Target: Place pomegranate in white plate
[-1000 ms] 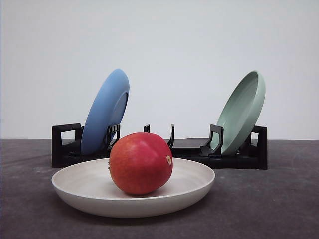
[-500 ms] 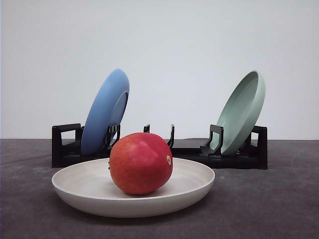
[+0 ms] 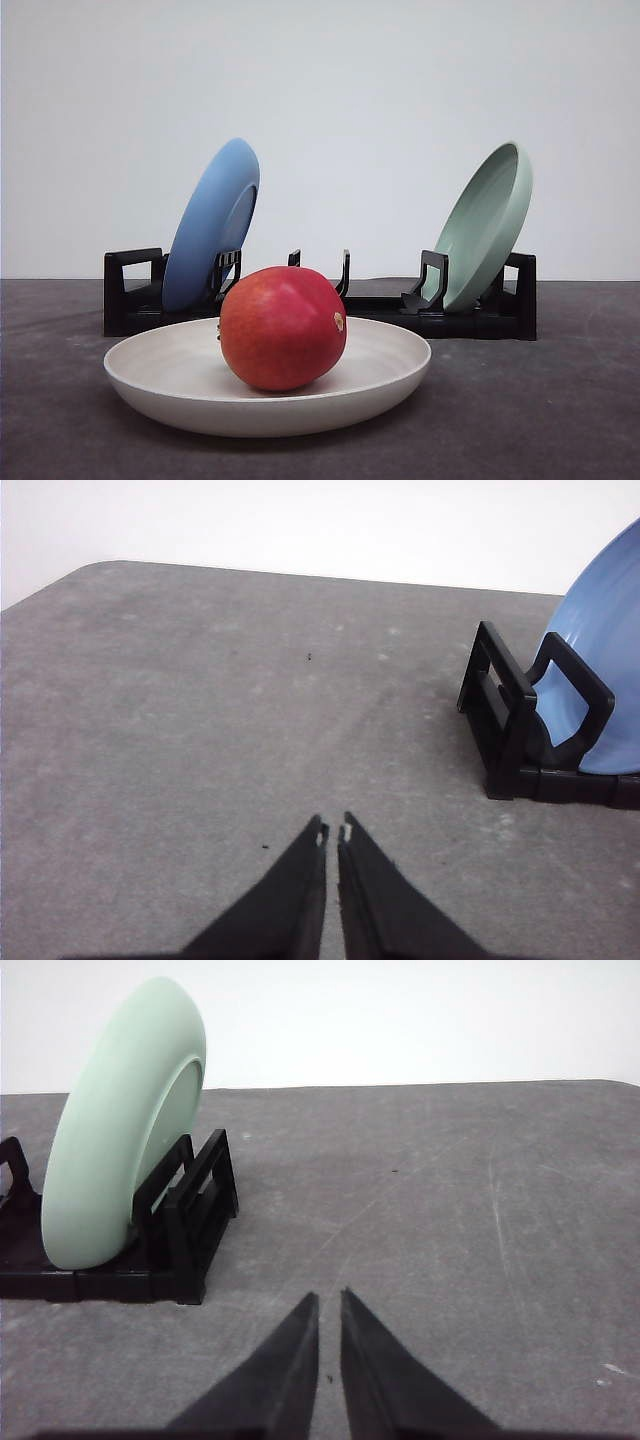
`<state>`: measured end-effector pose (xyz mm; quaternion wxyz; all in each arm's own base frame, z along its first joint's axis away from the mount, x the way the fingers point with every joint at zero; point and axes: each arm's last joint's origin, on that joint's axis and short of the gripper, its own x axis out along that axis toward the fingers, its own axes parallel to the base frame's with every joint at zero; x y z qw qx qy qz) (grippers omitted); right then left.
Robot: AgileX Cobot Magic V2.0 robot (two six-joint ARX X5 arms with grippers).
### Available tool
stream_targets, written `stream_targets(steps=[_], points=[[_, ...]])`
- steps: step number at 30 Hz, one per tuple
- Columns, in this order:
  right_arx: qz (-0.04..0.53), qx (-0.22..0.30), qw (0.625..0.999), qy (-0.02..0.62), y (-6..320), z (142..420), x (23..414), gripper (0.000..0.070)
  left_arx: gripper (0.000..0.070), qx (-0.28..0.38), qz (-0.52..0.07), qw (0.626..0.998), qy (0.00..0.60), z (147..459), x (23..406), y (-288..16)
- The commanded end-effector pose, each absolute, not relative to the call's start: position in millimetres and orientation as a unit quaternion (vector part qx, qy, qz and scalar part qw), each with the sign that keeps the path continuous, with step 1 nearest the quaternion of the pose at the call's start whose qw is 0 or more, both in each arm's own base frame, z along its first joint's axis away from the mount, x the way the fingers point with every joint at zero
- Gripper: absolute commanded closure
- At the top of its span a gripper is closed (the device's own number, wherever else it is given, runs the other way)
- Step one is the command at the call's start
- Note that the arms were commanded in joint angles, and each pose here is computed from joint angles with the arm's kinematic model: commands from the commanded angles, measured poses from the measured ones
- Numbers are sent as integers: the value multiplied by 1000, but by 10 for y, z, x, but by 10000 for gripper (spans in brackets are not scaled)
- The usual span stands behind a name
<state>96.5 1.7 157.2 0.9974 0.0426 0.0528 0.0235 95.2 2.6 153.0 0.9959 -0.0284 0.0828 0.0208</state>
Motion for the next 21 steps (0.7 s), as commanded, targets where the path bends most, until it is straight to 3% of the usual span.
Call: stream_targets(steps=[1,21], points=[[23,47,997,48,16,1572,968,665,700,-31,23,995,88,1494,956,27],[23,47,997,48,16,1571,968,665,700,-31,23,995,88,1494,956,27]])
